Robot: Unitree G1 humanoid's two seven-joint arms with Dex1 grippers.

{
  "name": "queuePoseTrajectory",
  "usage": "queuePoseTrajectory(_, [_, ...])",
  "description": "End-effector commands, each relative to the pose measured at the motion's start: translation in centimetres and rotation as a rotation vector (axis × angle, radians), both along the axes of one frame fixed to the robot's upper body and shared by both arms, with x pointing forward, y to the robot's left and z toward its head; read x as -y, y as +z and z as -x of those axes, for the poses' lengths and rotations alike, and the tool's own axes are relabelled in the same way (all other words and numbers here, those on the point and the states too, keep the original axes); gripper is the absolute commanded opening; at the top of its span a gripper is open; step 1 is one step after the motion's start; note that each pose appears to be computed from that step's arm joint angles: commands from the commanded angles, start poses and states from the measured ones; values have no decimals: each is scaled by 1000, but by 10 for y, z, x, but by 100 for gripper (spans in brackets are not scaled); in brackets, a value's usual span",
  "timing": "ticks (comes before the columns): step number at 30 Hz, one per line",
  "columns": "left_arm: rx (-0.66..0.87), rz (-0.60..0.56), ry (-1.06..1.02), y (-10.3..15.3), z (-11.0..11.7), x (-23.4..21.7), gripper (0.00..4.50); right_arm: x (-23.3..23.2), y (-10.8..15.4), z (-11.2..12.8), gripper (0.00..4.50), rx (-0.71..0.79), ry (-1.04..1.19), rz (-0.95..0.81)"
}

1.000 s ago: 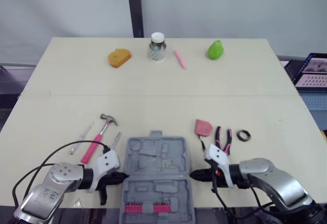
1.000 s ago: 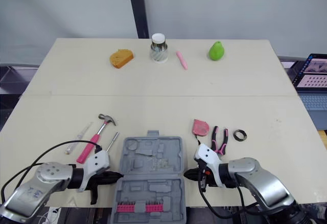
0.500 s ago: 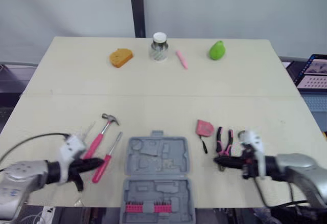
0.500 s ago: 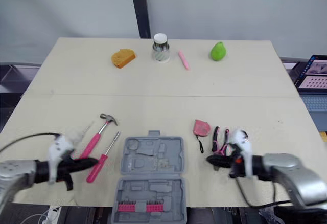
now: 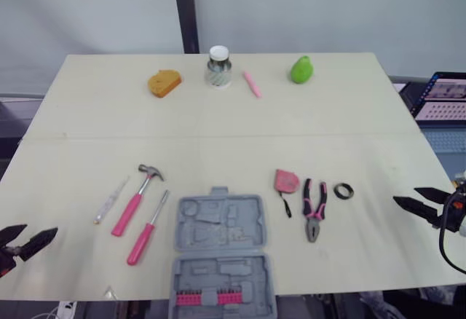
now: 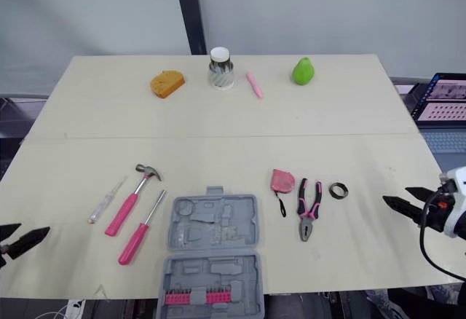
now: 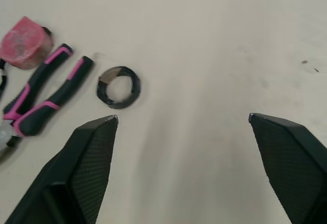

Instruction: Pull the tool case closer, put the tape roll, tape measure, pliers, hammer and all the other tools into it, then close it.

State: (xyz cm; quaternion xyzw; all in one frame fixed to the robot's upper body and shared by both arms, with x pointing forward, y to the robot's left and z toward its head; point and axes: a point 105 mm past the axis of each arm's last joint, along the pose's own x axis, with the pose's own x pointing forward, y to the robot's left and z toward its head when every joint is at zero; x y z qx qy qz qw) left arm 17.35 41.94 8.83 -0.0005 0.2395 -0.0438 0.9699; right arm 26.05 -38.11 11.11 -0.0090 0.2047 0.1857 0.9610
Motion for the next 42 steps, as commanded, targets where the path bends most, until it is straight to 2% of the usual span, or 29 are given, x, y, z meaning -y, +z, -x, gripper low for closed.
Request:
queuePoseTrajectory(1, [10,-52,-24,5,-2,1,450,2,10,-3,442,39,13,28])
queuePoseTrajectory(5, [36,-49,-159,11,-22,32,450,-22,16,-4,442,24,140,44])
queuePoseTrajectory(10, [83,-48,-526,32,-63,126,450,-74,26,-9,442,-7,374,106])
queuePoseTrajectory(13, [101,-35,-748,39,-77,184,450,-95,26,-14,442,-25,469,158])
queuePoseTrajectory(16, [138,-40,-952,45,-85,236,450,-105,21,-21,367,-48,520,213])
queuePoseTrajectory(20, [216,-35,-1148,55,-92,290,450,-108,7,-30,175,-77,531,270])
queuePoseTrajectory(24, [292,-29,-1276,56,-95,326,450,-107,-2,-38,175,-87,518,302])
queuePoseTrajectory(32, [403,-11,-1376,47,-96,365,450,-100,-20,-44,175,-115,471,343])
queuePoseTrajectory(42, [473,-42,-1396,47,-98,372,450,-96,-30,-49,175,-125,454,353])
